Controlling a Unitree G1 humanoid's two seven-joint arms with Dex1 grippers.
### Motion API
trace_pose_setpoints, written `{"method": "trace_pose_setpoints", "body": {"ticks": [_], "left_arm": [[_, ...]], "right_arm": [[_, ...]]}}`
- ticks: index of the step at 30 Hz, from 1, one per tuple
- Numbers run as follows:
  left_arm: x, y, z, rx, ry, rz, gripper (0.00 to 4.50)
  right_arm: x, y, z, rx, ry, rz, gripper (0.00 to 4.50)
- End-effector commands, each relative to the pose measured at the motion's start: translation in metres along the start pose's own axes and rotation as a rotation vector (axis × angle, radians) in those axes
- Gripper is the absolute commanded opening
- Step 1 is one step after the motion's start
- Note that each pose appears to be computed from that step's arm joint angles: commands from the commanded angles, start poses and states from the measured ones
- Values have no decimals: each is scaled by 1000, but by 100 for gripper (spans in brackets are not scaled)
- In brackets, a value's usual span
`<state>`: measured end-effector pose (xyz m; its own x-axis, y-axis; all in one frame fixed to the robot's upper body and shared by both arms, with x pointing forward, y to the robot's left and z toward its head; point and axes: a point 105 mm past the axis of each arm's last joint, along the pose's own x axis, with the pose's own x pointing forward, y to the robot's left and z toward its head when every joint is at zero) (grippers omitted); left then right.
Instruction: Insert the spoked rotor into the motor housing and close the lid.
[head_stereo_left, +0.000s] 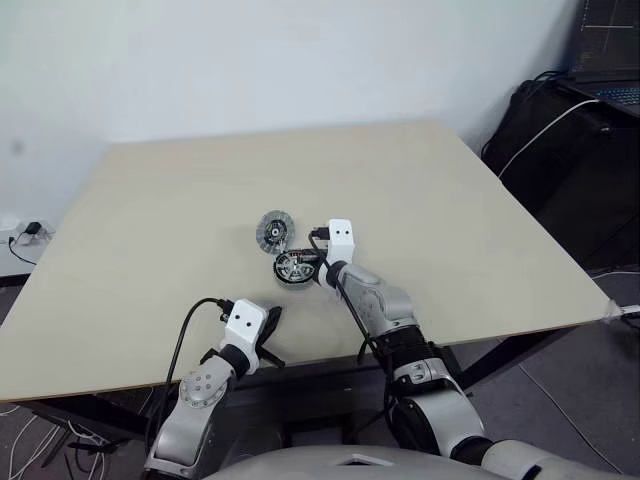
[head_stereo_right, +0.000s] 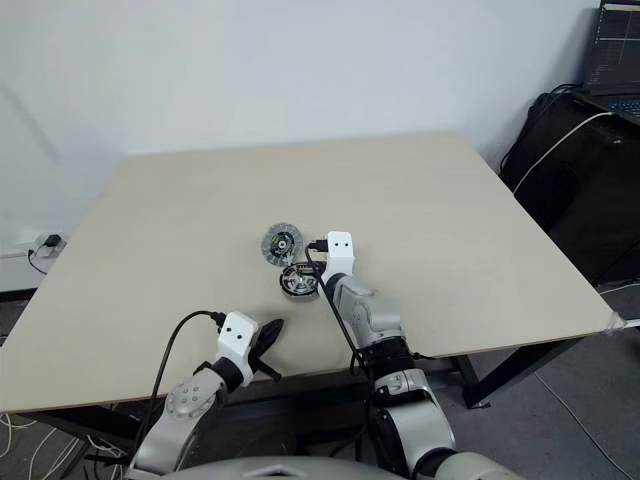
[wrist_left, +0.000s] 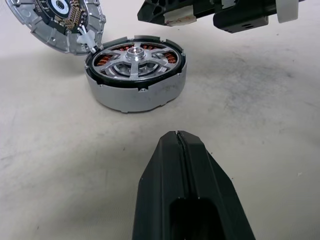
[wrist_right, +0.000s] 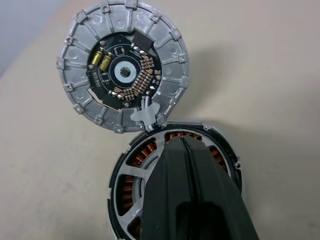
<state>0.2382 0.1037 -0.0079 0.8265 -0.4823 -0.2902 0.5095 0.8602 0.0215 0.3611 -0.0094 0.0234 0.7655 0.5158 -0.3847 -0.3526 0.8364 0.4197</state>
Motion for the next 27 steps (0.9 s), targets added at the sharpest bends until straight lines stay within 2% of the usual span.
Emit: {"method": "trace_pose_setpoints", "body": {"ticks": [1,6,13,20,27], "left_arm": [[2,2,14,11,-51,1,0],[2,2,13,11,-48,1,0],[4,1,13,14,-48,-4,0],[1,1,12,5,-48,11,0],[-1,2,11,-1,-50,27,0]], "right_arm": [[-9,19,37,-10,-147,100,2],[-15,20,45,-207,-187,75,2],[-1,32,33,-491,-124,63,2],[14,28,16,-523,-43,60,2],[19,-1,-19,-496,148,-14,2]]}}
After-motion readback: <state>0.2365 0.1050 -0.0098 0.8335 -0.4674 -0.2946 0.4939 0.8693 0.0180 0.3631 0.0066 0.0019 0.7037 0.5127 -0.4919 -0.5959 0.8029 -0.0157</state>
